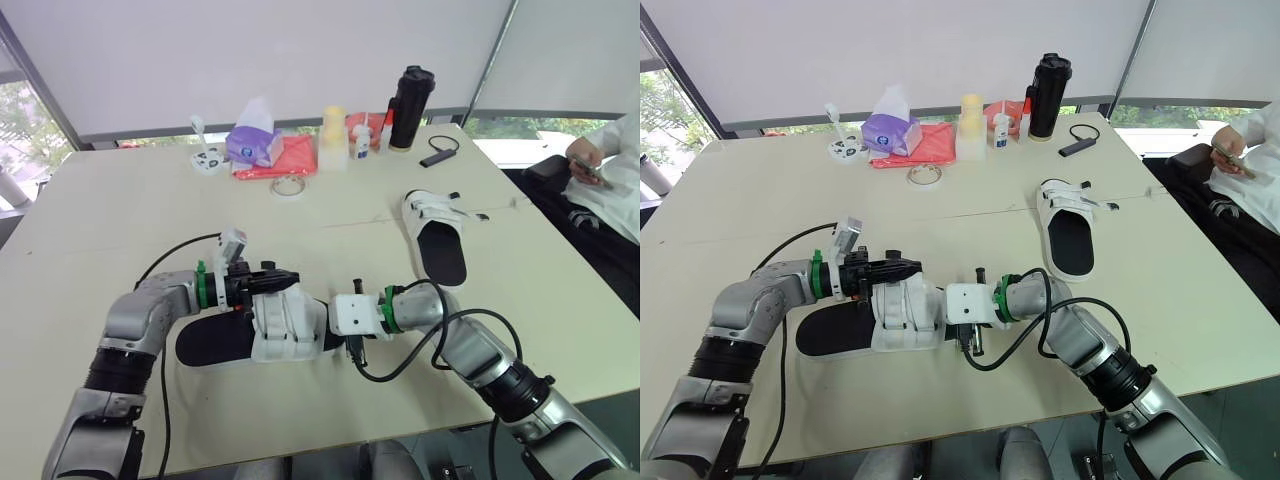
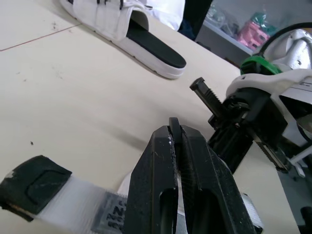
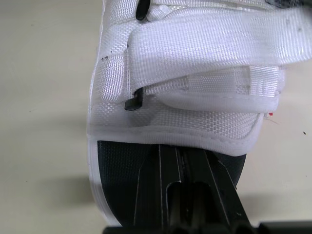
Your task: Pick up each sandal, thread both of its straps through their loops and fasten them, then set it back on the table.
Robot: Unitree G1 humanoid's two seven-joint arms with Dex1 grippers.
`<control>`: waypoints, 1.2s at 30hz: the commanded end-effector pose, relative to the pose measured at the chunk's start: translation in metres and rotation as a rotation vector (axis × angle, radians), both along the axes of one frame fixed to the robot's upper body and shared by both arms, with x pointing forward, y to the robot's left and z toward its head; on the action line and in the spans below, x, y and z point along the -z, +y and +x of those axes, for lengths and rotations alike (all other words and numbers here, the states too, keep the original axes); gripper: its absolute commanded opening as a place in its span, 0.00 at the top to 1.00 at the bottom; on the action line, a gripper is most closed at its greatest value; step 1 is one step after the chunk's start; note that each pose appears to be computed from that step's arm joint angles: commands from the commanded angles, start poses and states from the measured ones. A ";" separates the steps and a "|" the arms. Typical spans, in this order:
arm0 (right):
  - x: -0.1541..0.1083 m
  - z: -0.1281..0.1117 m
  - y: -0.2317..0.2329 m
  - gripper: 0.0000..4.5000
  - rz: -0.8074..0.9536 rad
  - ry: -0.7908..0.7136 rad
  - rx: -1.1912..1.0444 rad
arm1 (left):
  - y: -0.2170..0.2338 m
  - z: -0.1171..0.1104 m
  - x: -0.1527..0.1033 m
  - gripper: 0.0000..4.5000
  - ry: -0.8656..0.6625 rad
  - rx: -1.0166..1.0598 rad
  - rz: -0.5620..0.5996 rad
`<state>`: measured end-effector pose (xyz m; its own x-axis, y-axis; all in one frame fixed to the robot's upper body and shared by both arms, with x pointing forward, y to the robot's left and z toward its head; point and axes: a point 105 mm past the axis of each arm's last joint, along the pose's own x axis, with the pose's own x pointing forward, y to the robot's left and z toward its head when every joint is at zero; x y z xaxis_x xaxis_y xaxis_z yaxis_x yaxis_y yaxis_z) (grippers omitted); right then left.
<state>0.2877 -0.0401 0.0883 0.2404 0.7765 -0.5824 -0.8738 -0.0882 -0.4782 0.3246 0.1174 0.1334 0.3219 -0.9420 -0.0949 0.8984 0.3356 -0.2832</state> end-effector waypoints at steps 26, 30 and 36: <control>0.035 -0.002 -0.025 1.00 -0.127 0.092 0.086 | -0.016 0.015 0.002 0.98 0.002 0.087 0.004; 0.035 -0.001 -0.025 1.00 -0.128 0.092 0.088 | -0.012 0.016 0.005 0.98 0.029 0.064 0.005; 0.035 -0.001 -0.025 1.00 -0.128 0.091 0.087 | -0.007 0.015 0.008 0.98 0.089 0.040 -0.007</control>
<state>0.2877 -0.0426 0.0876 0.2516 0.7710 -0.5850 -0.8737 -0.0790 -0.4800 0.3363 0.1039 0.1219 0.2436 -0.9634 -0.1118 0.8922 0.2678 -0.3637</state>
